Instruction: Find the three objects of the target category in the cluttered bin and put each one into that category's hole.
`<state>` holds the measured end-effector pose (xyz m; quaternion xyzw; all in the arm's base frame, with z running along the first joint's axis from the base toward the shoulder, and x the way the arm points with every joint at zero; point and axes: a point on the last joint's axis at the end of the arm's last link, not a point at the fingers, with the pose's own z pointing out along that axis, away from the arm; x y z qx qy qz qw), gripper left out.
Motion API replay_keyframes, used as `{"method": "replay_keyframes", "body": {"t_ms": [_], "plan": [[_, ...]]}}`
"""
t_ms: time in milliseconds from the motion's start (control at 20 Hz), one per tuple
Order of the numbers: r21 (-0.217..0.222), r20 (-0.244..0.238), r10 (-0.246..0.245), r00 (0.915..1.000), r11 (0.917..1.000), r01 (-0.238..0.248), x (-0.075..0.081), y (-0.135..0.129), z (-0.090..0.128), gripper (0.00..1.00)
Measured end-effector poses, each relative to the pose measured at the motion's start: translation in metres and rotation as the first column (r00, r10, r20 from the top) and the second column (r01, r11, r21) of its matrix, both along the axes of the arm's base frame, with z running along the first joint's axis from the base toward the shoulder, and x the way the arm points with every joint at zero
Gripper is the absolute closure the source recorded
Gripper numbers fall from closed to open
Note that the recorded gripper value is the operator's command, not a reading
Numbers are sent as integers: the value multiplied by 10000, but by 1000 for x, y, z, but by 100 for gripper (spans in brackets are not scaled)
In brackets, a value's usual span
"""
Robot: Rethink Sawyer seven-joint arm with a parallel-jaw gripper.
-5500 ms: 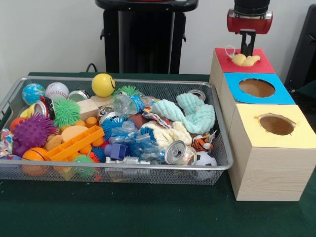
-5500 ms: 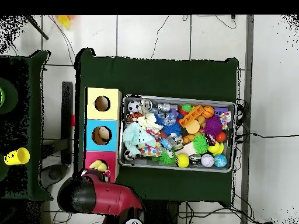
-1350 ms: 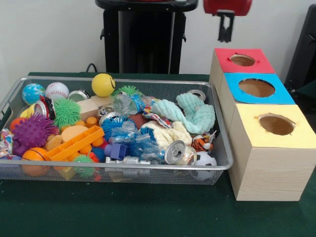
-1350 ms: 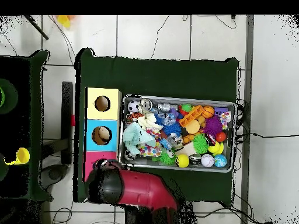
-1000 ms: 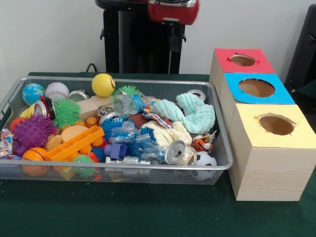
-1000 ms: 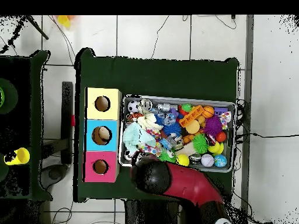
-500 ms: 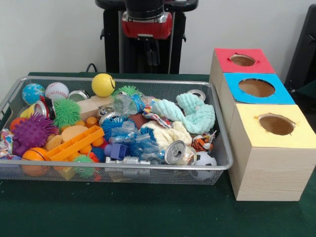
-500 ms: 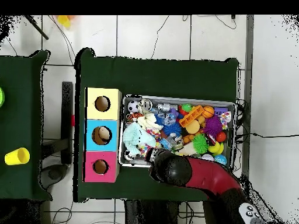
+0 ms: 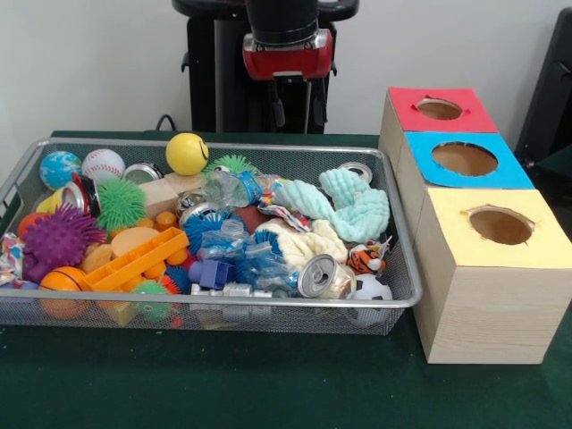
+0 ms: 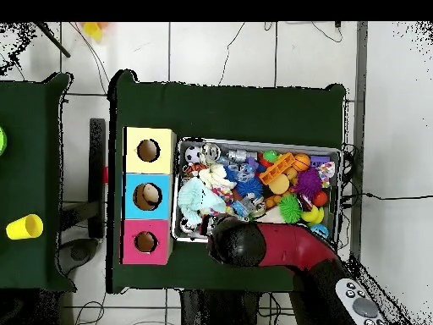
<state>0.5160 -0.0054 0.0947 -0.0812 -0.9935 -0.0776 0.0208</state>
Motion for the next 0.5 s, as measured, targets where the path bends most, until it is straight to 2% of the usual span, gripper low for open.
{"method": "replay_keyframes", "body": {"t_ms": [200,350,500], "plan": [[111,180,415,9990,9991,-417,6,10,-1,0],[106,292,536,9981,9985,-539,11,12,-2,0],[46,566,723,9958,9973,-727,23,12,-1,0]]}}
